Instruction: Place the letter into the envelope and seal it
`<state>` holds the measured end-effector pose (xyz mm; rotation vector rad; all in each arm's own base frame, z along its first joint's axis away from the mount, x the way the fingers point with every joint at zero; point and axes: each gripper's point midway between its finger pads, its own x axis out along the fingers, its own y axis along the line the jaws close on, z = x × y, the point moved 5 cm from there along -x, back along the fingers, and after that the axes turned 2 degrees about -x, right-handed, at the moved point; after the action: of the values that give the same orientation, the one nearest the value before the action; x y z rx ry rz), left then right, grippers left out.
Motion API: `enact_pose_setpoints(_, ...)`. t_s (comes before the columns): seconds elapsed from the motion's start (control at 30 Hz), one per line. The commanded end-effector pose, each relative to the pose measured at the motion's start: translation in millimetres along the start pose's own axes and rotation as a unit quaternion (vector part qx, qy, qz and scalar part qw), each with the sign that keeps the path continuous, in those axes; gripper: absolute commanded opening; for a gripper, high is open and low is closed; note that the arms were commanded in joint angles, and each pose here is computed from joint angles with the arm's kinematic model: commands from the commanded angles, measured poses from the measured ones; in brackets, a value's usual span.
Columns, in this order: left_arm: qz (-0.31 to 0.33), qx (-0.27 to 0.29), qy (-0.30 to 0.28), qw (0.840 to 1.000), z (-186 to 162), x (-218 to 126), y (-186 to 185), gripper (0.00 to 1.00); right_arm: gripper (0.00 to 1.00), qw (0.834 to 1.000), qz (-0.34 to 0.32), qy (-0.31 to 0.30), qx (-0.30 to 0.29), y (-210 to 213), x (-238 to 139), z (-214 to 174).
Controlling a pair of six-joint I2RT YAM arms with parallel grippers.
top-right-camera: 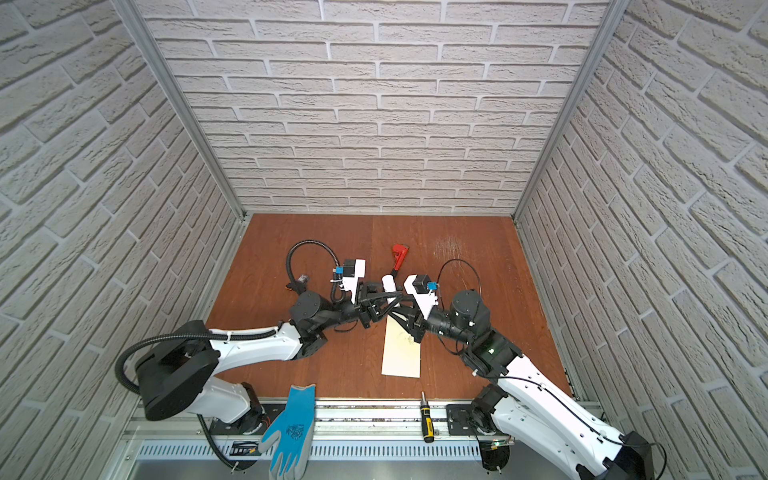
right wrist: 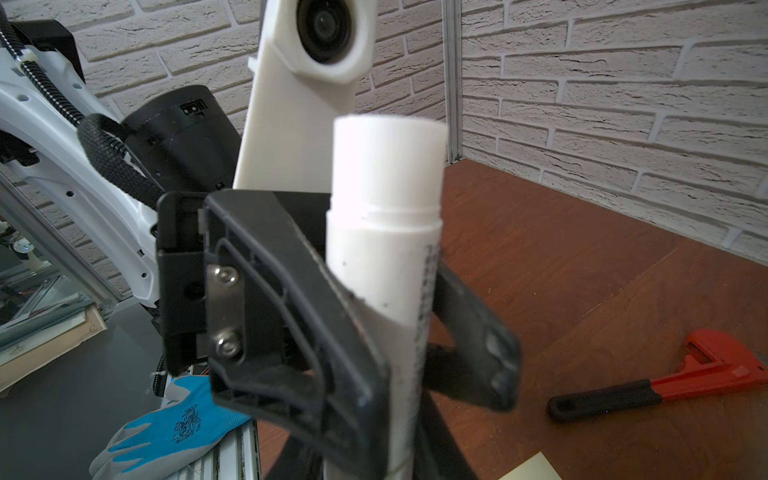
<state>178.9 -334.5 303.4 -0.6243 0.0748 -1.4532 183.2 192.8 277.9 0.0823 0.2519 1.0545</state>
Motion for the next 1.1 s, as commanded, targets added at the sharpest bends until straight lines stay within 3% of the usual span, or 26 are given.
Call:
enact_pose_setpoints(0.0,-0.021,0.02,-0.01,1.0,6.2,-2.8,-10.7,0.27,0.07,0.999,0.0,-0.041,-0.022,4.8,-5.2,23.7)
enact_pose_setpoints(0.13,-0.02,0.027,-0.021,0.999,8.8,-4.1,-11.3,0.11,0.09,0.999,0.0,-0.039,-0.02,4.6,-4.7,21.3)
enact_pose_setpoints(0.23,-0.012,0.035,-0.03,0.999,12.7,-5.6,-10.2,0.0,0.2,0.999,-0.001,-0.032,-0.018,4.1,-4.8,18.2)
enact_pose_setpoints(0.43,0.001,0.042,-0.04,0.998,20.3,-8.7,-6.4,0.0,0.23,1.0,-0.012,-0.016,-0.02,2.7,-8.1,11.4)
enact_pose_setpoints(0.57,0.015,0.044,-0.049,0.998,22.8,-11.0,-2.0,0.0,0.48,0.999,-0.02,0.005,-0.025,1.2,-9.2,4.9)
enact_pose_setpoints(0.67,0.044,0.052,-0.052,0.996,24.5,-16.1,4.3,0.0,0.59,0.998,-0.047,0.04,-0.033,-4.8,-13.0,-8.9)
enact_pose_setpoints(0.9,0.103,0.082,-0.053,0.99,33.6,-40.9,14.1,0.0,0.65,0.985,-0.149,0.076,-0.04,-24.1,-32.7,-26.9)
enact_pose_setpoints(1.0,0.116,0.116,-0.024,0.986,26.8,-47.7,14.4,0.0,0.65,0.971,-0.225,0.079,-0.028,-40.6,-39.7,-20.0)
enact_pose_setpoints(1.07,0.124,0.146,0.001,0.982,15.9,-53.9,16.8,0.0,0.64,0.952,-0.289,0.1,0.001,-56.8,-41.7,-13.7)
